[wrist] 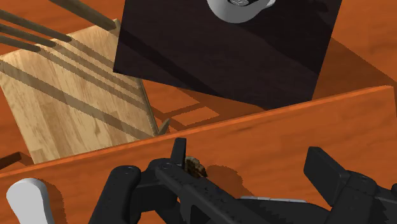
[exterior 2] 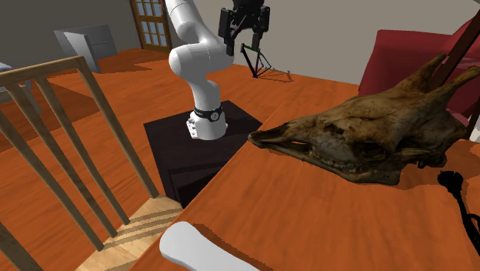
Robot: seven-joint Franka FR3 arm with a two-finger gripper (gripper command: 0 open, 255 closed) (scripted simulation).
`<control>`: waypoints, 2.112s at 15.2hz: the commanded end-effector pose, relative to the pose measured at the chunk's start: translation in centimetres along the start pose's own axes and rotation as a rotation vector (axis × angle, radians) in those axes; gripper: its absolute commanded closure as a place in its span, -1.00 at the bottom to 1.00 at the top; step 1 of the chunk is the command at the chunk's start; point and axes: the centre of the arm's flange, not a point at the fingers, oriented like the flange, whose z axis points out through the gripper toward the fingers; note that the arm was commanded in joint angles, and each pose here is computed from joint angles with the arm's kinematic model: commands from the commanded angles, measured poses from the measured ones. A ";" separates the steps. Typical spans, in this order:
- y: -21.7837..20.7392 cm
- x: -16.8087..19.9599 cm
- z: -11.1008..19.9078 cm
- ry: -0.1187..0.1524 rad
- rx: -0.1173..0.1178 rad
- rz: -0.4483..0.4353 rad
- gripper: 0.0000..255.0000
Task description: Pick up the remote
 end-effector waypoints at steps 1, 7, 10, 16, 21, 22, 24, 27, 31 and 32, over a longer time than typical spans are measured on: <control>0.0 0.0 0.0 0.000 0.000 0.000 -1.00; 5.8 3.8 3.2 0.023 -0.009 -0.043 -1.00; 8.7 5.8 4.7 0.035 -0.013 -0.065 -1.00; 14.3 10.1 7.7 0.058 -0.022 -0.108 -1.00; 18.8 13.9 10.0 0.078 -0.030 -0.144 -1.00; 19.7 14.6 10.5 0.082 -0.031 -0.151 -1.00; 21.5 16.2 11.4 0.090 -0.034 -0.165 -1.00; 24.1 18.7 12.7 0.101 -0.039 -0.187 -1.00; 27.5 22.0 14.4 0.117 -0.045 -0.215 -1.00; 28.4 22.9 14.8 0.121 -0.046 -0.222 -1.00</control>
